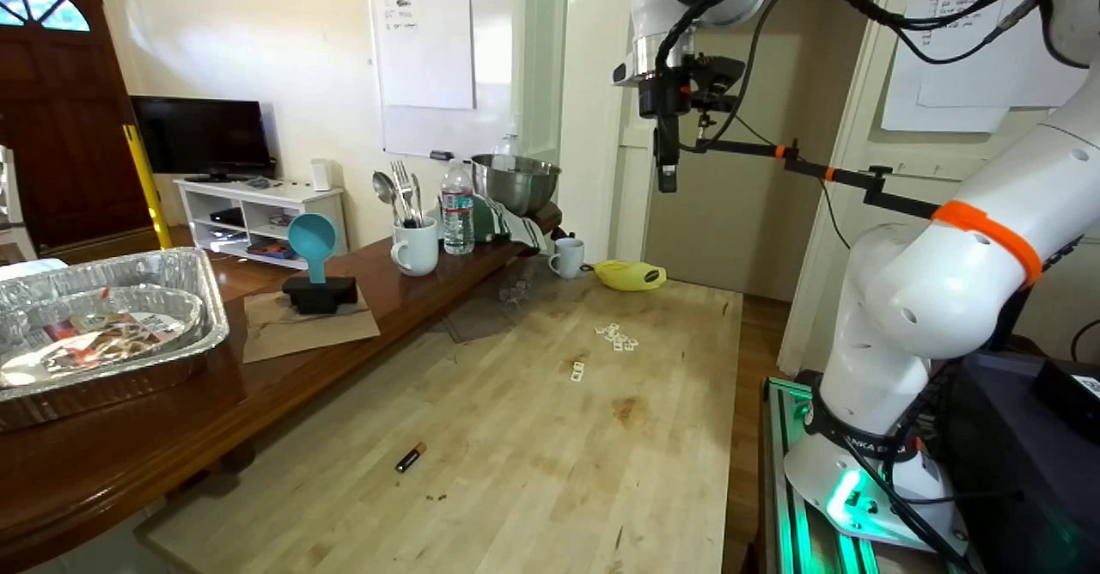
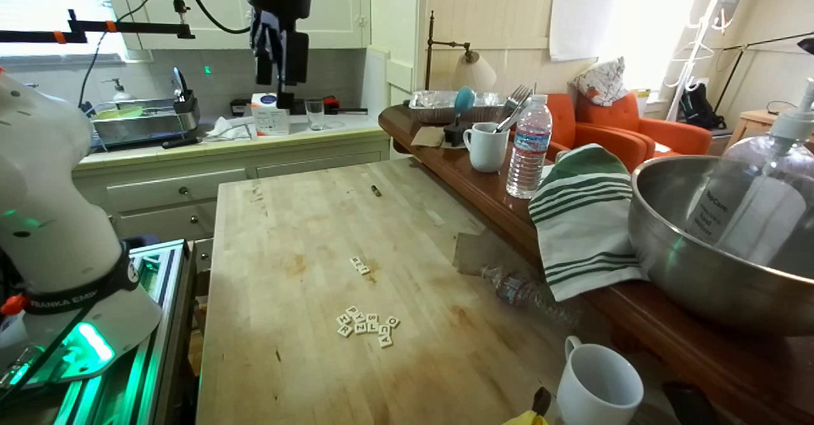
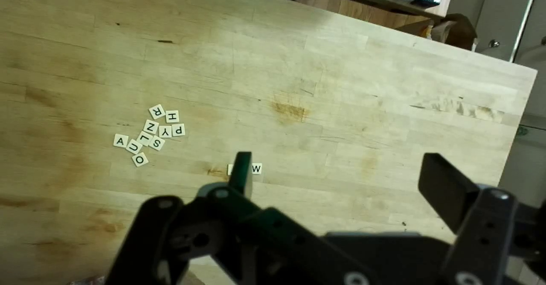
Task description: Replace the letter W with L on the pile of letters on the left to spell the word LET
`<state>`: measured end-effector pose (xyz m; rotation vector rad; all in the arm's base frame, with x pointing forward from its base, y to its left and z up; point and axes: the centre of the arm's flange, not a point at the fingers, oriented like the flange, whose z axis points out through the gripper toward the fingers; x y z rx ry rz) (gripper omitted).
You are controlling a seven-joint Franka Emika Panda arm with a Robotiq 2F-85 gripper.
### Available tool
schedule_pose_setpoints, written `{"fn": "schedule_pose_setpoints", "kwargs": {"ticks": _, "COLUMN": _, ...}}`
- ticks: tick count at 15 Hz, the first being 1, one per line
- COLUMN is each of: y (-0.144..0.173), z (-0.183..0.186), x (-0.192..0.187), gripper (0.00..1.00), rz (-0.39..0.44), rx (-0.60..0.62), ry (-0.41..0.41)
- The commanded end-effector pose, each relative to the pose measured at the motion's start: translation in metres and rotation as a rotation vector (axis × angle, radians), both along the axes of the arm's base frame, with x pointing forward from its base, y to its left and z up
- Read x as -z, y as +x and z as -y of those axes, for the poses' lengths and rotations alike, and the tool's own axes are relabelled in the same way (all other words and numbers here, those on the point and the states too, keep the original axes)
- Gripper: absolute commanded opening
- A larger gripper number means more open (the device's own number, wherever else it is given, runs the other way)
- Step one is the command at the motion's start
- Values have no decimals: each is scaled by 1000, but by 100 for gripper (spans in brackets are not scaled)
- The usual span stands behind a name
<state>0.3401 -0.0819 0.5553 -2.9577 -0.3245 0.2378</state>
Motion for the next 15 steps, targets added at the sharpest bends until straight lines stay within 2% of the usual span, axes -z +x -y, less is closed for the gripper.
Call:
{"fn": "schedule_pose_setpoints", "kwargs": {"ticks": 1, "y": -5, "z": 0, "x": 11, "gripper": 100, "rz": -12, "rx": 1, "ry": -21}}
{"fn": "schedule_pose_setpoints", "kwargs": {"ticks": 9, "y": -24, "z": -14, "x": 83, "gripper": 100, "rz": 27, "rx": -50, "ry": -34}}
{"fn": "schedule_pose_setpoints", "kwargs": {"ticks": 15, "y": -7, "z": -37, "x": 130, "gripper": 100, "rz": 93, "rx": -88, "ry": -38}}
